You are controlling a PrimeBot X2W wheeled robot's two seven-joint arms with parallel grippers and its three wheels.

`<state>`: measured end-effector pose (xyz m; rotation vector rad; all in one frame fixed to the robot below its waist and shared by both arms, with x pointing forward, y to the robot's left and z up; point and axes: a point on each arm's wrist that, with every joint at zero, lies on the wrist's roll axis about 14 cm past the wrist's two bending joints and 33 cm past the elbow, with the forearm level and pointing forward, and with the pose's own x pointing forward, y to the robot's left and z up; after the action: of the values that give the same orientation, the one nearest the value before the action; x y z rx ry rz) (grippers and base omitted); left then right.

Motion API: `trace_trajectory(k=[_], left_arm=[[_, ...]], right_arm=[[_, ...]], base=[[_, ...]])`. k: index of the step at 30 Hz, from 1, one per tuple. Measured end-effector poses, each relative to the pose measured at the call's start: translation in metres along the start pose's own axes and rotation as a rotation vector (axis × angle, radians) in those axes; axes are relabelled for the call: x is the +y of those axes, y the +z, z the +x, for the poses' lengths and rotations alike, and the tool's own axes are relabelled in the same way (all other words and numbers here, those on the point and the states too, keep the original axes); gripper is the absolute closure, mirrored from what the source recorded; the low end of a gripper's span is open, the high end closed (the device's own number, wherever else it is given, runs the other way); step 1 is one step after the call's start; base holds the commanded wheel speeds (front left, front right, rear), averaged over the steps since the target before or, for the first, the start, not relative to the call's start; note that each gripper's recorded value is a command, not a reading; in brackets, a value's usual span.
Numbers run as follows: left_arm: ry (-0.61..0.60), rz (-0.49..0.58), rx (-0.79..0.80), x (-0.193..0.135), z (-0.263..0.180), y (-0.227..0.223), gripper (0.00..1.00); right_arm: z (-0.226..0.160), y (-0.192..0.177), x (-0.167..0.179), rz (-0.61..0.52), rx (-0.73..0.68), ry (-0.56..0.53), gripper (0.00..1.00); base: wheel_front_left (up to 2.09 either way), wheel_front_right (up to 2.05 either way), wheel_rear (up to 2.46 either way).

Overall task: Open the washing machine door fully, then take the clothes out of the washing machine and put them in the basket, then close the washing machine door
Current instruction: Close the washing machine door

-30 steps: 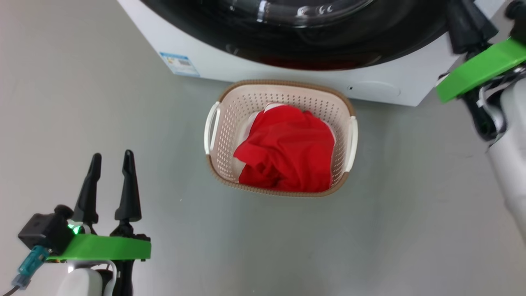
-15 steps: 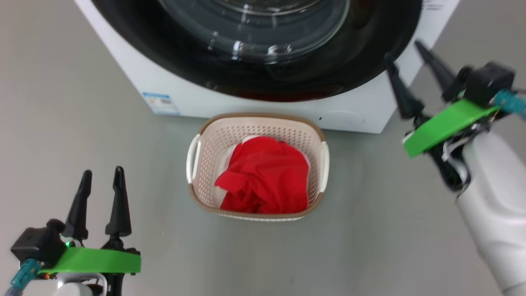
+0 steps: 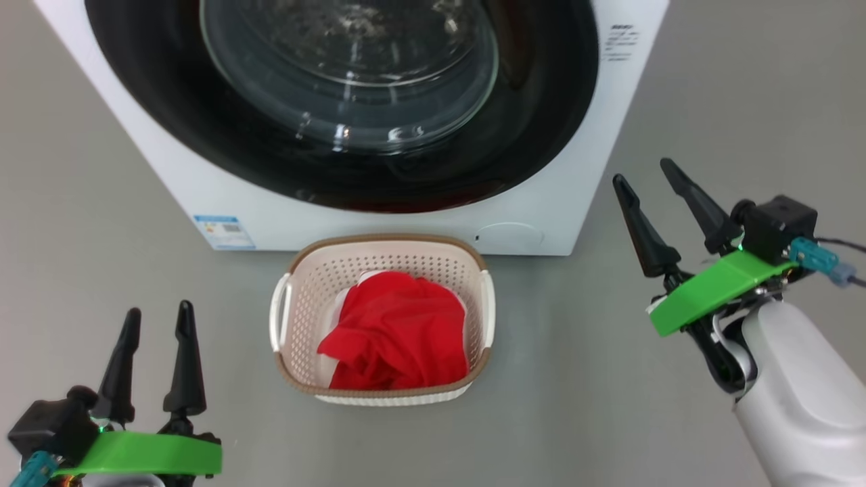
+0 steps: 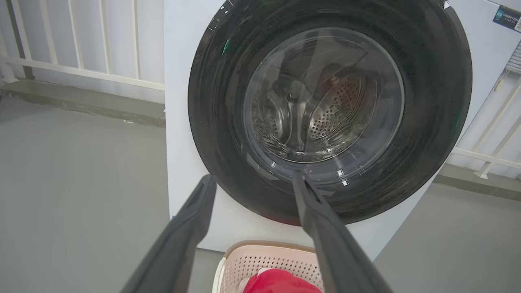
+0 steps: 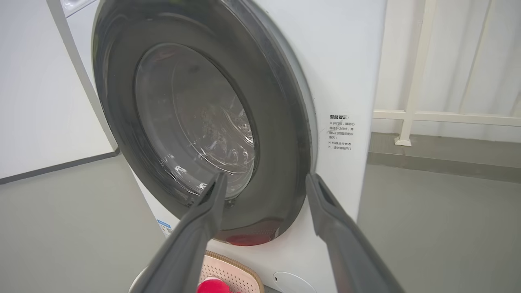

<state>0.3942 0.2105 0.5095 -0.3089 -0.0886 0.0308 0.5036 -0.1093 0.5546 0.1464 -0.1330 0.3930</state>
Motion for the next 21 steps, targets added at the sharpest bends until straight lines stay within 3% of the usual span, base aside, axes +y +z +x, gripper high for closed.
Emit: trace_trajectory(k=[21], left_arm=[[-0.070,-0.030,-0.018,-0.024,-0.010,0.013,0.00]], right_arm=[[-0.084,0.001,-0.031,0.029,-0.019,-0.195,0.00]], base=[[0.00,0.00,0.00]])
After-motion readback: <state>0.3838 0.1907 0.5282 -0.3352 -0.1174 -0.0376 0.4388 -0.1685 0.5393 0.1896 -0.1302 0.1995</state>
